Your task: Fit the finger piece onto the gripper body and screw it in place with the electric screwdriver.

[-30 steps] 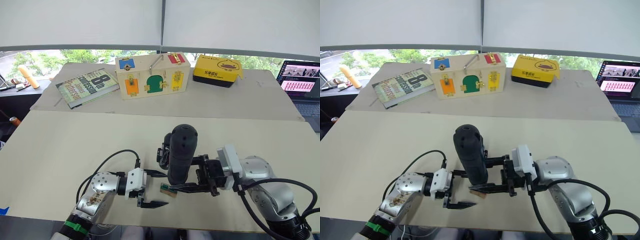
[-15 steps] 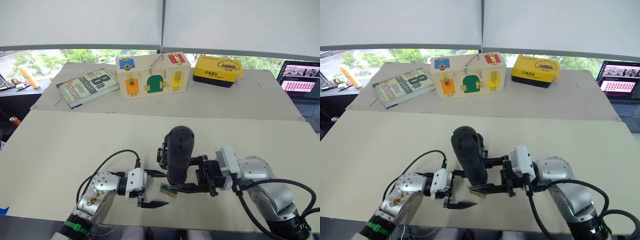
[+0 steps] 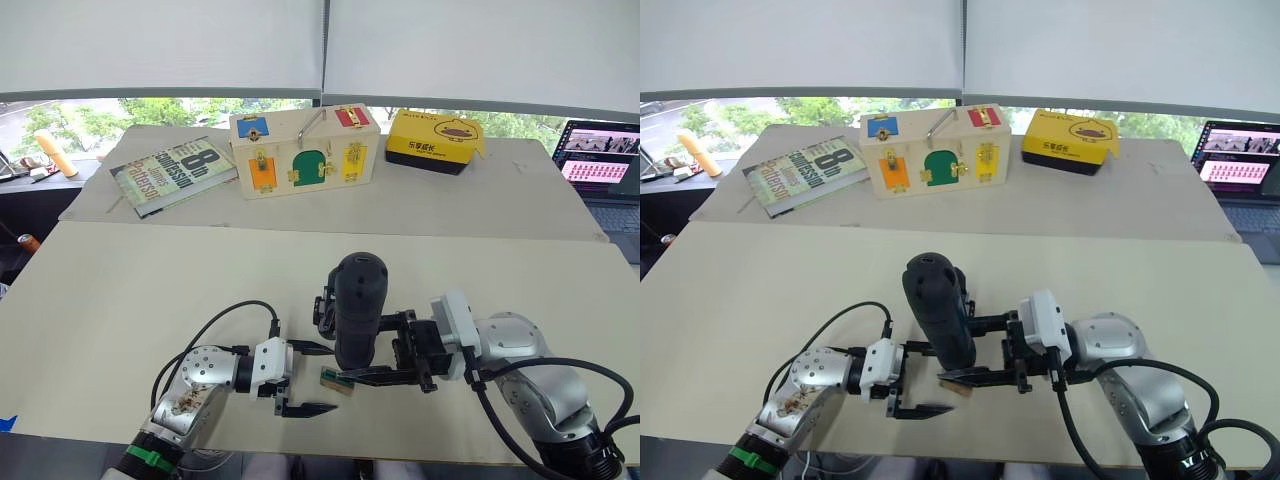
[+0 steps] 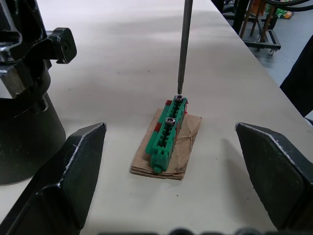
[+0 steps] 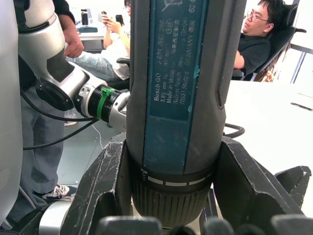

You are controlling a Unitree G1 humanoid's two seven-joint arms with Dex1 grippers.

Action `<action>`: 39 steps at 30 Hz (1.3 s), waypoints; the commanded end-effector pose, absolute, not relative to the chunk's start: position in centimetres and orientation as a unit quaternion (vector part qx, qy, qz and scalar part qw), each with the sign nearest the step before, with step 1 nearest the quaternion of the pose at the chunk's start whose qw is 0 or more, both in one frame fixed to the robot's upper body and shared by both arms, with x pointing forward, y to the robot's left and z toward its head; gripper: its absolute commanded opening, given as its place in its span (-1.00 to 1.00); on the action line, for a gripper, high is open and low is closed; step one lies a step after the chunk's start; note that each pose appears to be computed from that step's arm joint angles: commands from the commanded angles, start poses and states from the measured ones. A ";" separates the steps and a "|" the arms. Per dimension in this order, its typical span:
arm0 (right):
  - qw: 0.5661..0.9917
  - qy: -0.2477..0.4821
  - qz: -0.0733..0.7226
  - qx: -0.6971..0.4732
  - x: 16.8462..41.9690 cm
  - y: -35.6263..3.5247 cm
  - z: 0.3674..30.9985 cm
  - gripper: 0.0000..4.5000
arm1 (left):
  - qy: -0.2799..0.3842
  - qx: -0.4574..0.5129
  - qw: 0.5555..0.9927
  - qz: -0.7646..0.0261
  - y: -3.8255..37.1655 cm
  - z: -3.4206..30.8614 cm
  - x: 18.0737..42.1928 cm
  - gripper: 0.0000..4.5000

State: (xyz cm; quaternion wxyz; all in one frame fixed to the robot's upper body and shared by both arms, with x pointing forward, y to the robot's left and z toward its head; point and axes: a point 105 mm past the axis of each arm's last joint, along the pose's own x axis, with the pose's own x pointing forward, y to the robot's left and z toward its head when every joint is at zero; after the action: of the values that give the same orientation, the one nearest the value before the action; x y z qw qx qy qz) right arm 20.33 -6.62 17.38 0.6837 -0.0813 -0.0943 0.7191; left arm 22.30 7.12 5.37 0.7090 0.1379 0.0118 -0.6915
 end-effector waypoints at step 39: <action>0.676 -0.123 0.721 -0.091 19.9 -6.4 18.1 -0.15 | 0.051 0.131 0.699 -0.702 7.1 3.1 21.2 1.00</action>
State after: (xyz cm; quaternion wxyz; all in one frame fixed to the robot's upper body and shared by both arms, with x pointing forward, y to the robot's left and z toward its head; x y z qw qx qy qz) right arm 20.26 -6.42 16.87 0.6827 -0.0832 -0.0850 0.7210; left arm 22.22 7.13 5.14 0.7075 0.1389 0.0088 -0.6928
